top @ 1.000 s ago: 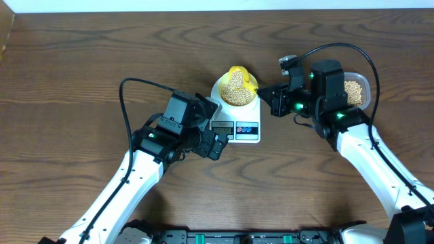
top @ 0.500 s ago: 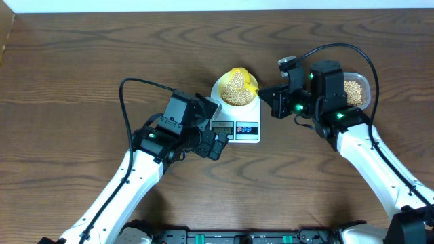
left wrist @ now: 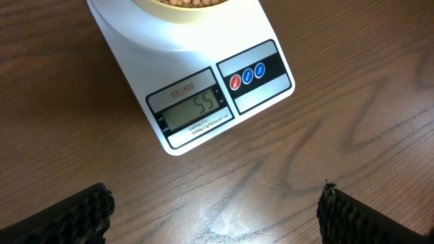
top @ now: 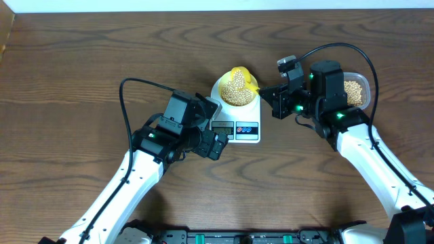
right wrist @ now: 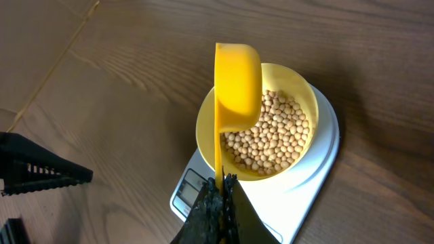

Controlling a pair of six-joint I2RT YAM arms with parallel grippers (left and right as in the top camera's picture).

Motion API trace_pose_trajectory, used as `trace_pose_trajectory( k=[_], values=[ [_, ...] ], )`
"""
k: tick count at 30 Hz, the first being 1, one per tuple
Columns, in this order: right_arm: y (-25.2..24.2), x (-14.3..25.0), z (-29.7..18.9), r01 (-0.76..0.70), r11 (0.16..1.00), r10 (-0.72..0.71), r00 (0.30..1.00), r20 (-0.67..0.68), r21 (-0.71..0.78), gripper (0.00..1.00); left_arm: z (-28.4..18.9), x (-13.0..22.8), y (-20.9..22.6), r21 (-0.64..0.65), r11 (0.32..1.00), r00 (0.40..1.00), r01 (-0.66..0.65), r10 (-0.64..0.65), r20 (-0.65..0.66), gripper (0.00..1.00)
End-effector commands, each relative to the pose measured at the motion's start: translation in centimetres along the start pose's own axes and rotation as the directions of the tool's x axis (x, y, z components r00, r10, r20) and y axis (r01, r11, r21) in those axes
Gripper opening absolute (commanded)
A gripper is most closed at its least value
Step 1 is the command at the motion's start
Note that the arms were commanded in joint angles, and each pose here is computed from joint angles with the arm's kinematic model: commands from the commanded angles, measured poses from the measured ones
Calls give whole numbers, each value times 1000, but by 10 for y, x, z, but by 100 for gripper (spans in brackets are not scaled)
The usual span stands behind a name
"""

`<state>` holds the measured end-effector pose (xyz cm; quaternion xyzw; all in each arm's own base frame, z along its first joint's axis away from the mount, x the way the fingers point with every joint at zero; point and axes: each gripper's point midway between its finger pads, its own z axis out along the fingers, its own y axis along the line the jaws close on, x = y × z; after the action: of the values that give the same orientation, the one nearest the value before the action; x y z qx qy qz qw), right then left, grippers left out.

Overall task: Scoop item into bowl and weigh 50g on scale
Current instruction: 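Swing the yellow scoop right back to the soybean tub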

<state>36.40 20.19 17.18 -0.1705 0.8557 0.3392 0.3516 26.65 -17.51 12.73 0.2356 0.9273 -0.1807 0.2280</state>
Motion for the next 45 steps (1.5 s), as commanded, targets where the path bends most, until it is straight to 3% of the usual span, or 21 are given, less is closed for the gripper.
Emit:
trace_pose_trajectory(
  k=[1, 19, 45],
  values=[
    [3, -2, 0, 29, 1000, -28, 1000, 6, -2, 1, -1, -4, -2, 9, 1000, 1000, -12, 12, 5, 98],
    [-13, -38, -24, -252, 962, 263, 958, 116, -108, 1, -1, -4, -2, 9, 1000, 1000, -12, 12, 5, 98],
    [-112, -63, -111, -315, 948, 316, 896, 312, -57, 1, -1, -4, -2, 9, 1000, 1000, -12, 12, 5, 98]
  ],
)
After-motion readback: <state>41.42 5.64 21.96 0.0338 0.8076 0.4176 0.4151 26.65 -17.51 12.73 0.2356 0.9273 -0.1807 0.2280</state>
